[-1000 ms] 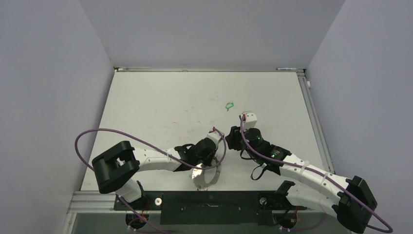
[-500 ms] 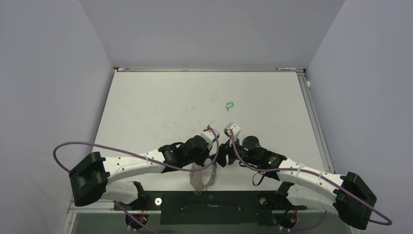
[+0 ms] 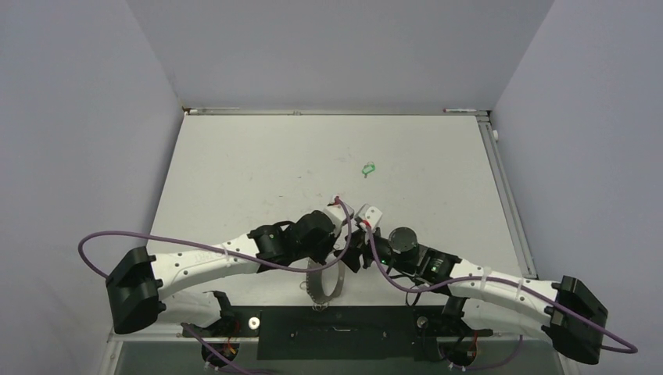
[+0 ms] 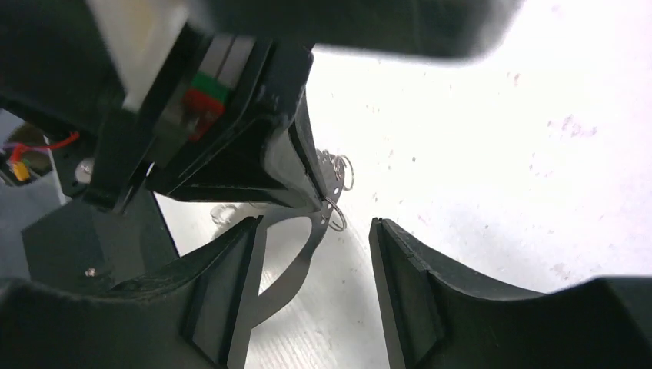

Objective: Put the keys on the keyring

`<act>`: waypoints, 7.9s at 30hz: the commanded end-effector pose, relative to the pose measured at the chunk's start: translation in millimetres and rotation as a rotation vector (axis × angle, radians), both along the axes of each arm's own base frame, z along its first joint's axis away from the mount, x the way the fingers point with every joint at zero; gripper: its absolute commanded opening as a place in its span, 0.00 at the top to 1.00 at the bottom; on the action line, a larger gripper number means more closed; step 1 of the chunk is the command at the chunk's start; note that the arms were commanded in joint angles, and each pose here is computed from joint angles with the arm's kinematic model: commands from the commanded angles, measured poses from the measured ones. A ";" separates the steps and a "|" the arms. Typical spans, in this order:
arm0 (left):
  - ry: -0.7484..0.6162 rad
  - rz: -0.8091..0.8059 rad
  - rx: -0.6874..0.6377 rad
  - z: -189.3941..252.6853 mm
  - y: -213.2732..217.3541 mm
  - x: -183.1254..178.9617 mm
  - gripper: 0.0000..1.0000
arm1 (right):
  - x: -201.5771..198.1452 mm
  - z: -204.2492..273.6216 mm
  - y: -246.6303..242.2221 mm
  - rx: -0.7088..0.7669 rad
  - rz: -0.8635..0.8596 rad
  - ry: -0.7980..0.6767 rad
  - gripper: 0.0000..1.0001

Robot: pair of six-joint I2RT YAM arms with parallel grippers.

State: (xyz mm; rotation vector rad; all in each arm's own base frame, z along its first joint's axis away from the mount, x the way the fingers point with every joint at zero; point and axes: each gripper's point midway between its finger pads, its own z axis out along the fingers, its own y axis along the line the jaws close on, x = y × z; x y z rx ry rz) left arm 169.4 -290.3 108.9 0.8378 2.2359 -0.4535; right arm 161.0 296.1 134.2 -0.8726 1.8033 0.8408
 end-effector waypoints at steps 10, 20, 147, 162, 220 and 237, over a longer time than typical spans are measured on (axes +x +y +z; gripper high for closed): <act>-0.051 -0.053 -0.067 85.6 -7.3 -6.1 1.00 | 3.0 59.1 -9.4 0.184 0.017 -0.189 0.52; -0.066 -0.081 -0.049 99.4 -4.1 -11.0 1.00 | 5.6 68.4 -2.1 0.200 0.034 -0.206 0.60; -0.409 -0.391 -0.983 255.8 -4.7 -84.8 0.76 | -93.5 239.9 -17.0 1.067 0.533 -0.346 0.95; -0.417 -0.377 -0.997 254.0 -2.6 -83.4 1.00 | -96.2 232.0 -4.0 1.031 0.582 -0.298 0.95; -0.268 -0.302 -0.584 216.8 20.7 -72.9 1.00 | -66.2 169.1 37.6 0.331 0.628 -0.328 0.69; -0.267 -0.314 -0.596 219.0 20.2 -75.3 1.00 | -68.0 169.0 39.5 0.339 0.640 -0.324 0.95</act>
